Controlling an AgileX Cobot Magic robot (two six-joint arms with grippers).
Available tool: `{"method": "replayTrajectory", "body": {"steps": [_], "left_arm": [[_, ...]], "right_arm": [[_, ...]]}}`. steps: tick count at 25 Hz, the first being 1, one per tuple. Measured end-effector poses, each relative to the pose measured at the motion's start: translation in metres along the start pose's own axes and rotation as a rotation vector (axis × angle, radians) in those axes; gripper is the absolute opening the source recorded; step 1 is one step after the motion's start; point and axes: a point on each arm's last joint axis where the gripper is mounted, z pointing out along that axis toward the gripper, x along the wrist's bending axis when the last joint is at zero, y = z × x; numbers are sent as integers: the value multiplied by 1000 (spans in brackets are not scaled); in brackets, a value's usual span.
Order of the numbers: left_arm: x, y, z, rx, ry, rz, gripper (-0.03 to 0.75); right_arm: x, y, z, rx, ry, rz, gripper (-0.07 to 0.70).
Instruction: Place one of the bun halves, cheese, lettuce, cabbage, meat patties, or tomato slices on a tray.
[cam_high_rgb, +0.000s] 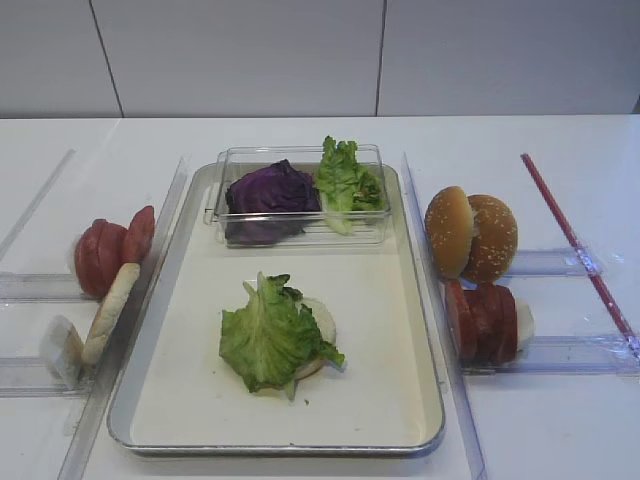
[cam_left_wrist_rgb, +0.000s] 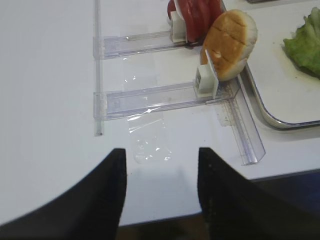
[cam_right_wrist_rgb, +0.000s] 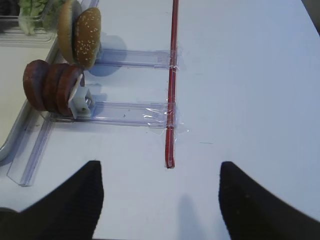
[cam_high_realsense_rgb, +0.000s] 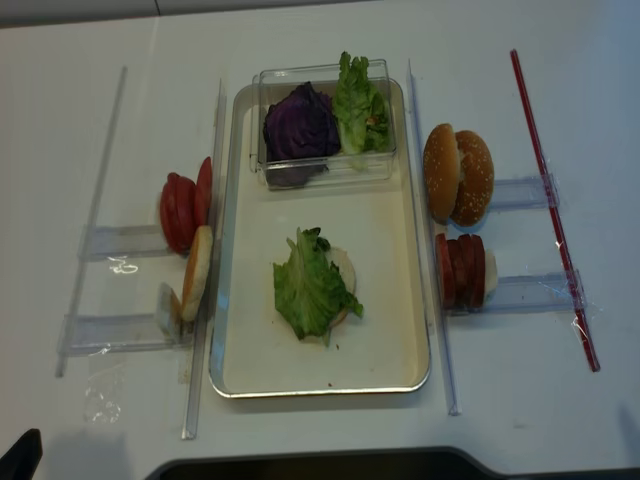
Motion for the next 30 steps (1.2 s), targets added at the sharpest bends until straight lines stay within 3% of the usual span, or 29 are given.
{"method": "replayTrajectory", "body": {"steps": [30], "left_arm": [[0,0,0,0,0,0,343]], "right_arm": [[0,0,1,2,0,-3,523]]}}
